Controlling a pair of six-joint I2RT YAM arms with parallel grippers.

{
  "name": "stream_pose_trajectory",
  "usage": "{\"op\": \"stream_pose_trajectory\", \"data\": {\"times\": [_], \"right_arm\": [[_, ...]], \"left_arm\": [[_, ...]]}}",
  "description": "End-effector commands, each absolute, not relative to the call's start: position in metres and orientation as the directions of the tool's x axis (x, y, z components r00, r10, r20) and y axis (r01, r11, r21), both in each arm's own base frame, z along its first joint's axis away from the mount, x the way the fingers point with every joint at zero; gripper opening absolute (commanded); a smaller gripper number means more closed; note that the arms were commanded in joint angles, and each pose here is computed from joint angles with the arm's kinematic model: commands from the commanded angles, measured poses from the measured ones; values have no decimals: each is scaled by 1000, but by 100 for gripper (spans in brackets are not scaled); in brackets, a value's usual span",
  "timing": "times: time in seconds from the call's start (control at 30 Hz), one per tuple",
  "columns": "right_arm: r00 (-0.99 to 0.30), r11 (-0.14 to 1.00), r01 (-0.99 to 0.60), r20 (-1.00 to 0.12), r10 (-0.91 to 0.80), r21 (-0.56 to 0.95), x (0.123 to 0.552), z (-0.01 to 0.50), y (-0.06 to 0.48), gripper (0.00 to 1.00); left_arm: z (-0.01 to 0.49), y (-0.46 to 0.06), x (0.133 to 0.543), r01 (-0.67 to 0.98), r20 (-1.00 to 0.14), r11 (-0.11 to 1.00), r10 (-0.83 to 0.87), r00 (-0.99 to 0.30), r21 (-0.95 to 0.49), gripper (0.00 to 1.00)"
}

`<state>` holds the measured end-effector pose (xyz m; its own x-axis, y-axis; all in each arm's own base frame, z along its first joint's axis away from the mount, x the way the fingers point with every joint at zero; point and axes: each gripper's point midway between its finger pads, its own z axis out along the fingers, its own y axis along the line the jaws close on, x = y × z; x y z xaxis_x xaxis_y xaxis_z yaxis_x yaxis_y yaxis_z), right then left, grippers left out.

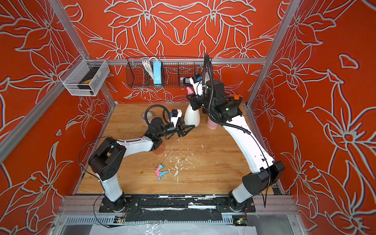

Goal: Attach spray nozzles to spray bottles
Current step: Screw the spray nozzle on the spray bottle.

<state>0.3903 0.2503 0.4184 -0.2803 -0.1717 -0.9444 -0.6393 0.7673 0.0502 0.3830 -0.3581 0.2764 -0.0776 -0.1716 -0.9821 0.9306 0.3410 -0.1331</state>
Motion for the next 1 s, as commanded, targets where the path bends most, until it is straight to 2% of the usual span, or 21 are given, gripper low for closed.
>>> {"op": "stream_pose_trajectory", "data": {"times": [0.0, 0.13, 0.23, 0.4, 0.57, 0.73, 0.9, 0.97], "right_arm": [[-499, 820, -559, -841, -211, 126, 378, 359, 237, 0], [-569, 869, -469, -806, -162, 156, 381, 355, 228, 0], [-616, 915, -387, -770, -163, 116, 380, 350, 218, 0], [-627, 964, -265, -765, -146, 34, 380, 349, 204, 0], [-652, 982, -185, -751, -99, 31, 382, 347, 201, 0], [-688, 995, -98, -720, -94, -36, 380, 339, 199, 0], [-683, 996, -86, -726, -86, -36, 380, 342, 199, 0], [-669, 994, -110, -737, -93, -26, 380, 347, 202, 5]], "left_arm": [[359, -342, 401, 891, -930, 450, -351, 112, -62, 46], [360, -349, 403, 859, -930, 511, -328, 166, -27, 46], [357, -350, 410, 820, -933, 572, -309, 186, -25, 46], [356, -352, 419, 744, -937, 668, -270, 221, -17, 46], [352, -349, 429, 669, -940, 741, -270, 208, -65, 46], [344, -346, 435, 581, -950, 811, -231, 209, -69, 46], [338, -341, 434, 562, -955, 824, -221, 199, -74, 46], [336, -341, 431, 567, -955, 821, -221, 198, -72, 46]]}}
